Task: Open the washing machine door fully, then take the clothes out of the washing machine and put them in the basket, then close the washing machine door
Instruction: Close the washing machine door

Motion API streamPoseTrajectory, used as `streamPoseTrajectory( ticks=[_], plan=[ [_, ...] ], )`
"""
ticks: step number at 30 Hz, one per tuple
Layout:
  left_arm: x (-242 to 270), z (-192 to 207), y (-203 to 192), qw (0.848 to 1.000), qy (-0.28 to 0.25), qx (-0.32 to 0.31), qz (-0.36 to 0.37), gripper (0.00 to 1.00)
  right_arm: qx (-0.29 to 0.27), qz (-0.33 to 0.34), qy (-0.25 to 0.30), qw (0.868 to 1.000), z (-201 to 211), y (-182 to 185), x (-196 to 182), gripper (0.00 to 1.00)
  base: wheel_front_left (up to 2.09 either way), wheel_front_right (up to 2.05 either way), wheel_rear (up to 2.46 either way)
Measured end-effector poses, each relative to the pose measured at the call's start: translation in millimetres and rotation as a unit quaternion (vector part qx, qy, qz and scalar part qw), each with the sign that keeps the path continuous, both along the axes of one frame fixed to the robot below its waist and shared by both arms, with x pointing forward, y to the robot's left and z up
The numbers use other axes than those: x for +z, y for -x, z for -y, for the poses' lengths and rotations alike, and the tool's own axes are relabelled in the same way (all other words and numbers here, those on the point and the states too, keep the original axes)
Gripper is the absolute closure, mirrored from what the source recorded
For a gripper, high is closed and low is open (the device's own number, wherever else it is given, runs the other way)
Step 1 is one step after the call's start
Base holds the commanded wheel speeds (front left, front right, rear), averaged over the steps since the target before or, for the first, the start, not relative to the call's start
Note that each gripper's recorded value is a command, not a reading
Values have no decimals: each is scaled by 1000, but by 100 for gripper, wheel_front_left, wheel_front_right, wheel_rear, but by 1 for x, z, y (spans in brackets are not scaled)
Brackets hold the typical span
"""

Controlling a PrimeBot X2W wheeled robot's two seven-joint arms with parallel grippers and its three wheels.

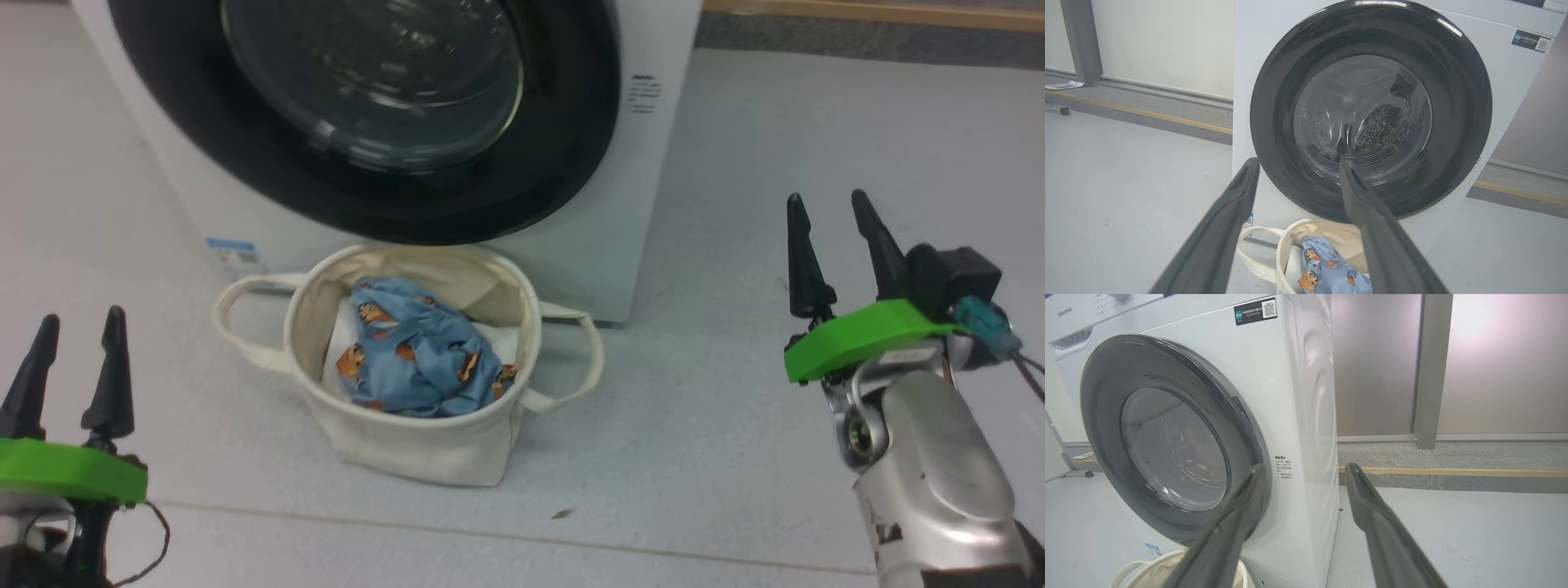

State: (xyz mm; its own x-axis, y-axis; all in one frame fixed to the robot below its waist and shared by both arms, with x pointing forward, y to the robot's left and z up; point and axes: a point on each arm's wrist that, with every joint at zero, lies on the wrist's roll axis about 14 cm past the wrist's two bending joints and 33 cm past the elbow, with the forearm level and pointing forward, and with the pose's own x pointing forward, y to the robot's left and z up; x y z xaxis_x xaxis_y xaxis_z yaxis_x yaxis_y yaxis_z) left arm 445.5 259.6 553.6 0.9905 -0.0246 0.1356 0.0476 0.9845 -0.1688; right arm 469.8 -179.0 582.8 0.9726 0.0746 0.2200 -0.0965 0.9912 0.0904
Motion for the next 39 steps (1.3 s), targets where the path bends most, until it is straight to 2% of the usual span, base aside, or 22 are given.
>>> streamPoseTrajectory(
  ticks=[4,7,11,18,23,39],
  plan=[
    [4,23,-2,999,-1,-33,4,0,-23,8,2,1000,19,23,4,0,0,0,0],
    [1,50,-1,997,-24,-79,-2,0,-39,14,2,999,32,37,7,0,0,0,0],
    [-7,65,3,994,-30,-103,-14,0,-55,18,-1,998,43,50,7,0,0,0,0],
    [-21,54,4,995,-19,-84,-40,0,-71,17,-8,997,53,63,2,0,0,0,0],
    [-14,44,3,998,-8,-61,-28,0,-70,7,-11,997,51,70,-8,0,0,0,0],
    [-27,53,10,996,-32,-76,-46,0,-69,2,-19,997,48,74,-14,0,0,0,0]
  ],
)
